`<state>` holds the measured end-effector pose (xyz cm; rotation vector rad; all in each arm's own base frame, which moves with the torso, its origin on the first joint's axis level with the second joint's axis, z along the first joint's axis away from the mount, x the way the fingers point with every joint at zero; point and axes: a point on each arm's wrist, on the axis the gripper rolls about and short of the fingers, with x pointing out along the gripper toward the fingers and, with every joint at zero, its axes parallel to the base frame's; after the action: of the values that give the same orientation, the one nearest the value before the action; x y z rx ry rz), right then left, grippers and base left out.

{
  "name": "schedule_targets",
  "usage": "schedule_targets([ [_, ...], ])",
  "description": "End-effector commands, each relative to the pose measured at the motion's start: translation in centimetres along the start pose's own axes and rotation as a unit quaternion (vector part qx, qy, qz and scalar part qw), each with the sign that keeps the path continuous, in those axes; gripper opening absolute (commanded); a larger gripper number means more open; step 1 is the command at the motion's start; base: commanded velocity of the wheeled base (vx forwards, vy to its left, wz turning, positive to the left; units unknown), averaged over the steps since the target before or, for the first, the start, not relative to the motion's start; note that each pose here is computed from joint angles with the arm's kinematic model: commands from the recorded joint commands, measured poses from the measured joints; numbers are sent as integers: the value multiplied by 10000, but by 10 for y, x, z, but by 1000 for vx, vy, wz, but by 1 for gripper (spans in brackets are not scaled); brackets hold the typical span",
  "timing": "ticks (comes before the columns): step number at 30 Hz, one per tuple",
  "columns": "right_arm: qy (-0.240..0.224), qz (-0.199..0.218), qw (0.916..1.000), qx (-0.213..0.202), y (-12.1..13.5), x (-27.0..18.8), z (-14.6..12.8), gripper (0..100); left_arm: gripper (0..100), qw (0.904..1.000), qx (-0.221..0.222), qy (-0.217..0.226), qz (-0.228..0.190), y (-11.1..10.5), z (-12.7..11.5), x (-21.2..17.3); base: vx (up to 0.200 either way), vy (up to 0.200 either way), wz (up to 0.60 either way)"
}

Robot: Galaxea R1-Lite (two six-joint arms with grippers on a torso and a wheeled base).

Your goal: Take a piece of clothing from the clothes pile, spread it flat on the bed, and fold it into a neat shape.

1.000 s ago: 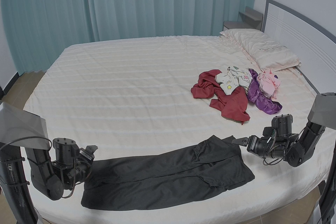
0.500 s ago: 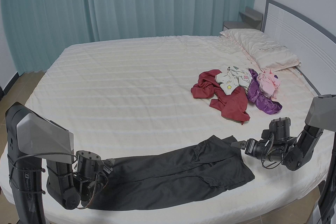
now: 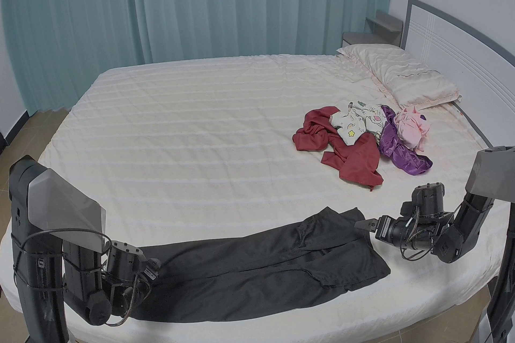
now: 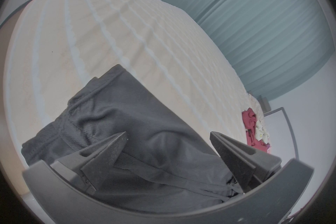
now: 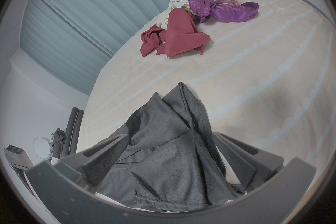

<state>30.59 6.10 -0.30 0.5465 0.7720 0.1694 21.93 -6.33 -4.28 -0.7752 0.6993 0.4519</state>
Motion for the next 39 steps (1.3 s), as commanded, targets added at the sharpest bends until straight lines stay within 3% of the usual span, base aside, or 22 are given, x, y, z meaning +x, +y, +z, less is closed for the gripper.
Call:
schedule_targets([
  [1, -23, 4, 10000, -3, 0, -1, 1, 100, 100, 9997, 107, -143, 190, 6, 4, -2, 0, 0, 0],
  [8, 35, -32, 10000, -58, -2, -2, -2, 100, 100, 9973, 239, -506, 472, 14, 18, -7, 0, 0, 0],
  [13, 22, -24, 10000, -92, -1, -3, -2, 100, 100, 9955, -212, -864, 323, 15, 50, -11, 0, 0, 0],
  [18, 24, -11, 9999, -103, 0, -3, -2, 100, 100, 9965, -611, -490, -296, 17, 78, 1, 0, 0, 0],
  [20, 46, 5, 9999, -115, 1, -3, -3, 100, 100, 9969, -460, -315, -554, 15, 84, 4, 0, 0, 0],
  [24, 90, -1, 9999, -129, 1, -2, -5, 100, 100, 9937, 522, 31, -996, 10, 89, 14, 0, 0, 0],
  [26, 86, -8, 9999, -129, 1, -2, -5, 100, 100, 9933, 553, 34, -1012, 10, 89, 14, 0, 0, 0],
  [27, 104, 2, 9998, -142, 2, -1, -6, 100, 100, 9905, 783, 110, -1129, 6, 91, 23, 0, 0, 0],
  [30, 103, 23, 9998, -160, 3, -2, -6, 100, 100, 9895, 1040, 214, -982, 6, 89, 36, 0, 0, 0],
  [39, 176, 26, 9997, -182, 4, 0, -10, 100, 100, 9909, 1058, 352, -758, 19, 84, 53, 0, 0, 0],
])
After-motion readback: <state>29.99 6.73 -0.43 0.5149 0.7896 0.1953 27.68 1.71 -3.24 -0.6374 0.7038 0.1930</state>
